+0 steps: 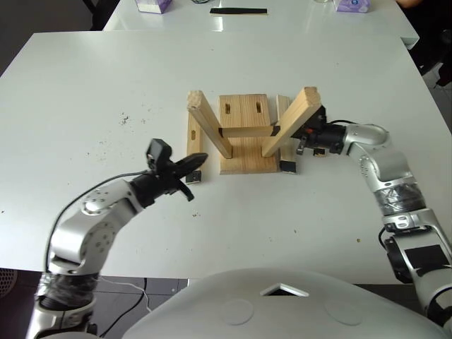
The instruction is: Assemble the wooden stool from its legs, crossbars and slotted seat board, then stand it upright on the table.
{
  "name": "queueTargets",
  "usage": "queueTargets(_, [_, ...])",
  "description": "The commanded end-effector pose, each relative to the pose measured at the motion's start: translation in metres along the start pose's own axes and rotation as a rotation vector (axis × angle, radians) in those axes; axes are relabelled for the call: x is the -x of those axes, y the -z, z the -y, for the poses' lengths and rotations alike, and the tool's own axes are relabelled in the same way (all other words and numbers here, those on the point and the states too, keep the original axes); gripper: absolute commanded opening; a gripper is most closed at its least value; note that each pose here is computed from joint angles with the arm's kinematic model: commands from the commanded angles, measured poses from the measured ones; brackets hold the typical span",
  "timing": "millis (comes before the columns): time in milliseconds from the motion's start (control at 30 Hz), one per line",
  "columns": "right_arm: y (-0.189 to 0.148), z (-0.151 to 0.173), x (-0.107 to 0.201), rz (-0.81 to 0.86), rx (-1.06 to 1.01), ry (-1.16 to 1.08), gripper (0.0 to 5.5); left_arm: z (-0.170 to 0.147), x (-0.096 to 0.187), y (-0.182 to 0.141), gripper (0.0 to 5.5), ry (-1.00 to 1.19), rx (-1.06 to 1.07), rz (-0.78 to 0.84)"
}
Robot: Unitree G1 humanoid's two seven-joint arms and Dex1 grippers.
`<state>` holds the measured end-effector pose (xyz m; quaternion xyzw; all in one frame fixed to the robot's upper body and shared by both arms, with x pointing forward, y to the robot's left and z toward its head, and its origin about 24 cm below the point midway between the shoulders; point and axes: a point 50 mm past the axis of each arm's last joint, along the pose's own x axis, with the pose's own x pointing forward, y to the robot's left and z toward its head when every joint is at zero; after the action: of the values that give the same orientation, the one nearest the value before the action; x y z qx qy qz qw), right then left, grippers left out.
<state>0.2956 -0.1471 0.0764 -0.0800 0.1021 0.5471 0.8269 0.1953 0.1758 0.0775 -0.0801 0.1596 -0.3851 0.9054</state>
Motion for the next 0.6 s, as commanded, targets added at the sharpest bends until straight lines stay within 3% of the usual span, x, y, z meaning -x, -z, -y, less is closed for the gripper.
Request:
queueTargets(33, [0.008, -0.004, -0.014, -0.053, 0.039, -0.055, 0.02, 0.002, -0.026, 0.01, 0.0, -0.045, -0.034, -0.019])
queueTargets(267, [0.011, -0.013, -0.038, -0.05, 0.056, -0.12, 0.02, -0.006, -0.028, 0.018, 0.0, -0.1, -0.075, -0.076])
queueTargets(600, [0.01, -0.051, -0.041, -0.051, 0.099, -0.318, 0.02, -0.027, -0.017, 0.018, 0.0, -0.169, -0.124, -0.123])
